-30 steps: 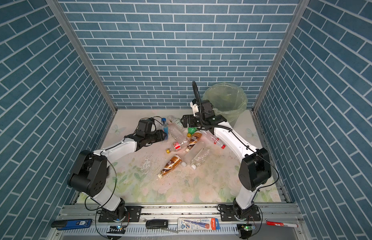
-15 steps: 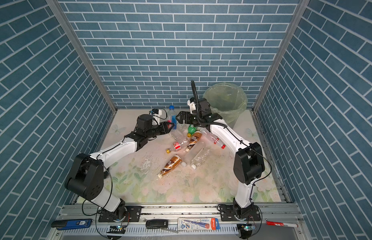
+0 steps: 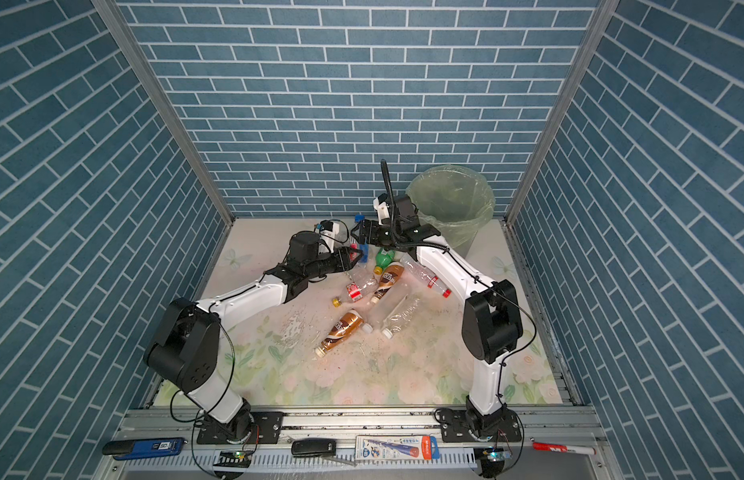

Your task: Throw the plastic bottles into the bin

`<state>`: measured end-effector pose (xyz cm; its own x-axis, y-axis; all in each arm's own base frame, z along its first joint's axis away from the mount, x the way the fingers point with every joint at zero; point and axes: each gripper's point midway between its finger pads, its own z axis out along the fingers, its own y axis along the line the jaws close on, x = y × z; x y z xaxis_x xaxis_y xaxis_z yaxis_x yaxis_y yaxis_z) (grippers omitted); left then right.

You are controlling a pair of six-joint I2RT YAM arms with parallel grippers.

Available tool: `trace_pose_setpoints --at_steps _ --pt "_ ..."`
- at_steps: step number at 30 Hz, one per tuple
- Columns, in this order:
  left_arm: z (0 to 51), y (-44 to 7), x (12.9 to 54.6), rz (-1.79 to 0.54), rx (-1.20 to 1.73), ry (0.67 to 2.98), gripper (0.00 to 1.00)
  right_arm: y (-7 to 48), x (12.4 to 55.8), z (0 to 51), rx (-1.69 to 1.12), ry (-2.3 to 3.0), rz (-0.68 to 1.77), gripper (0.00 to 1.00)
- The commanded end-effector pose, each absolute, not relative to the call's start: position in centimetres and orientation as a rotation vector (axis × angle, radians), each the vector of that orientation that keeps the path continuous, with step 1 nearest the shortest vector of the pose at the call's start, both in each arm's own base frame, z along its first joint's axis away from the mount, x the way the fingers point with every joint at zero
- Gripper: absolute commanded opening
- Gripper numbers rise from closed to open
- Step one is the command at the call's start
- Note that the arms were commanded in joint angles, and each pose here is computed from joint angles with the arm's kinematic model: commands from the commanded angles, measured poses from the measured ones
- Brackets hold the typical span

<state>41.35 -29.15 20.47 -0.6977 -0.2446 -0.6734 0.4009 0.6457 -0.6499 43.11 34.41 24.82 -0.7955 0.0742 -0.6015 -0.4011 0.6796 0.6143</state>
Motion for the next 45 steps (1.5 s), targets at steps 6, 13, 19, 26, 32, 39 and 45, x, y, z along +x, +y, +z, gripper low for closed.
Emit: trace_pose_setpoints --at_steps 6,13,19,26,32,39,45 --pt "23.4 -30.0 41.2 -1.099 0.157 2.005 0.48 35.8 43.8 25.8 -0.225 2.260 1.101 0.72" --pt "24.2 -30.2 40.7 -1.109 0.169 1.992 0.49 36.6 43.6 25.4 -0.232 2.267 1.115 0.55" --pt "23.9 -30.1 40.3 -1.099 0.162 2.007 0.52 36.7 43.6 25.7 -0.235 2.255 1.126 0.40" --pt "23.7 -29.3 39.8 -1.040 0.165 2.036 0.59 36.9 43.4 26.4 -0.259 2.233 1.123 0.35" --pt "23.7 -28.8 39.4 -1.015 0.166 2.046 0.66 36.3 43.6 27.5 -0.268 2.213 1.063 0.33" --pt "23.1 -27.6 38.6 -0.938 0.178 2.085 0.80 35.2 44.2 29.4 -0.305 2.189 0.980 0.32" --pt "25.5 -27.1 37.8 -0.916 0.209 2.045 0.99 33.2 44.9 33.4 -0.329 2.124 0.891 0.32"
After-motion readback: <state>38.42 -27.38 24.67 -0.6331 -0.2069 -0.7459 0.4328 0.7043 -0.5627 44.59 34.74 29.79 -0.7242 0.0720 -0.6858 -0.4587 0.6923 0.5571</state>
